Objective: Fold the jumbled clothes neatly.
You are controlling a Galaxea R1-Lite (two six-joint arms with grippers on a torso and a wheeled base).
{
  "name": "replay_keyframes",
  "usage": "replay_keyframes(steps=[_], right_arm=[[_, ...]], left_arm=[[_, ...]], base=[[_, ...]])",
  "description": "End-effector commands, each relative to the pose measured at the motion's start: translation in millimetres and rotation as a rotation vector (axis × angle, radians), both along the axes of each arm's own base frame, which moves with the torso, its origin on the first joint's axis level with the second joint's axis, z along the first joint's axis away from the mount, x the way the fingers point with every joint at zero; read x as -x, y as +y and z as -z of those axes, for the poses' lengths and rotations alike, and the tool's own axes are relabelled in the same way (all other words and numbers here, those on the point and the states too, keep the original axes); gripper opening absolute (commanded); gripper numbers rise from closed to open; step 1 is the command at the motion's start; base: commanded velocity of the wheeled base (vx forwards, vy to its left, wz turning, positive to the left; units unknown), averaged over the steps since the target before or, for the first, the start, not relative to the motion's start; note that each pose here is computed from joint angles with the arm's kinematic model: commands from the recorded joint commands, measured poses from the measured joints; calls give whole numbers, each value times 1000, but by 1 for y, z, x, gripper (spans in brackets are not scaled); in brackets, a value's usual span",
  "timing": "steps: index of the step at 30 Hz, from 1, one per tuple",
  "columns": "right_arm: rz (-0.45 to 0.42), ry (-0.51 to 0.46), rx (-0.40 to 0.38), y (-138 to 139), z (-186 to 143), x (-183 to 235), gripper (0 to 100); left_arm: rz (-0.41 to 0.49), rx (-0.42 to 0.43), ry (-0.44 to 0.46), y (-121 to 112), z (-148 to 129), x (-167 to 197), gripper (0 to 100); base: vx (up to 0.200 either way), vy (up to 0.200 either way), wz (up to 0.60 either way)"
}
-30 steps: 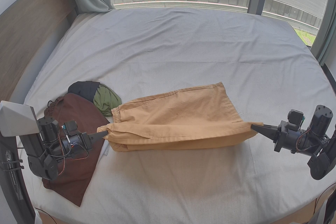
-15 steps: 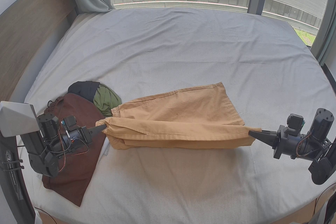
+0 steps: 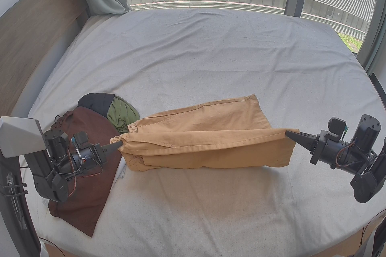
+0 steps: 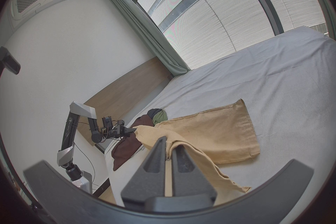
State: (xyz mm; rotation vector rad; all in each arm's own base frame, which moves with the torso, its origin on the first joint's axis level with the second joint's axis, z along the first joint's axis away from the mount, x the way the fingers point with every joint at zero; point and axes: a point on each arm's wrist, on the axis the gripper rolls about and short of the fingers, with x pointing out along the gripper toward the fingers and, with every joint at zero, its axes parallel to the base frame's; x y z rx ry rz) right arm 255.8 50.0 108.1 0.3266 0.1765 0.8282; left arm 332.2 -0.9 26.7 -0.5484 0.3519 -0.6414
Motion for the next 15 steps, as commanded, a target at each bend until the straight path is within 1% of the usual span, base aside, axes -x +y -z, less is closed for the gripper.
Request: replay_keyframes(steps=[1,7,8,9,12,15], right_arm=[[2,8,-9,2,5,-15,0],[7,3,-39,6,8,-43,0],[7,3,-39,6,8,-43,0],[11,0,-59,7,7,-53,0],[20,-18,-89,8,0,-64,0],[20,-39,-109,9,-5,-74,0]], left_arm=[[-15,1,-8,-3,-2,-3,0],[-60,19,1,-10,-4,-7,0],[-60,19,1,-10,-4,-7,0],[-58,21,1,-15,-4,-8,0],[-55,24,1,-19,-4,-8,0],[-64,23,-4,-23,-5,-10,0]], base=[[0,0,0],[0,0,0],[0,0,0],[0,0,0],[0,0,0],[0,0,0]])
